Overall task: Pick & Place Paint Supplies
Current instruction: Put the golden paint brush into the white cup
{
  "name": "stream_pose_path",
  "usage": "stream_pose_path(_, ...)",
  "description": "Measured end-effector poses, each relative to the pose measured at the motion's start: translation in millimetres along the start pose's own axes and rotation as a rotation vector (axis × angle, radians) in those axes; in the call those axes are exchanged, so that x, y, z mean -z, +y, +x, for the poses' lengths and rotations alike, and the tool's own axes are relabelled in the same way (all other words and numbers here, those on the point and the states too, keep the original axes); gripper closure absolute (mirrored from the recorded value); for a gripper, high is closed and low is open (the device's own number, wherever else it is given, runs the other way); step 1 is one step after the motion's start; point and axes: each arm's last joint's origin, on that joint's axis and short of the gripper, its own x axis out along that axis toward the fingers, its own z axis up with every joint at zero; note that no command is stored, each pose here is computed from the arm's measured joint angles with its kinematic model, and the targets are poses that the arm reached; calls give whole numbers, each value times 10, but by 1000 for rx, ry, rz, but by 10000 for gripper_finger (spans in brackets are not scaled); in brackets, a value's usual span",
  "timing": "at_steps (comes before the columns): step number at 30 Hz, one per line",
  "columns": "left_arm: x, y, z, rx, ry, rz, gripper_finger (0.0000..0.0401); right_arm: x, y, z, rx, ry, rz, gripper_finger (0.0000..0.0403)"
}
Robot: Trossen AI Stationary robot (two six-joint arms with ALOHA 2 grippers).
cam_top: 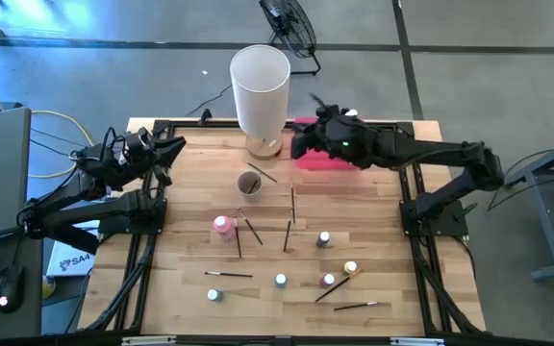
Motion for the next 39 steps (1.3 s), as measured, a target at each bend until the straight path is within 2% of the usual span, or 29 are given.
stream_pose_path(9,3,0,0,0,4,1,347,404,-170,378,180,213,117,399)
stream_pose_path(17,35,6,-1,-5,36,9,347,656,-207,564,212,354,137,399)
stream_pose_path(29,52,9,-2,-7,55,13,347,680,-213,573,223,359,127,399)
stream_pose_path(39,52,10,-2,-8,54,13,347,835,-284,645,264,396,102,398)
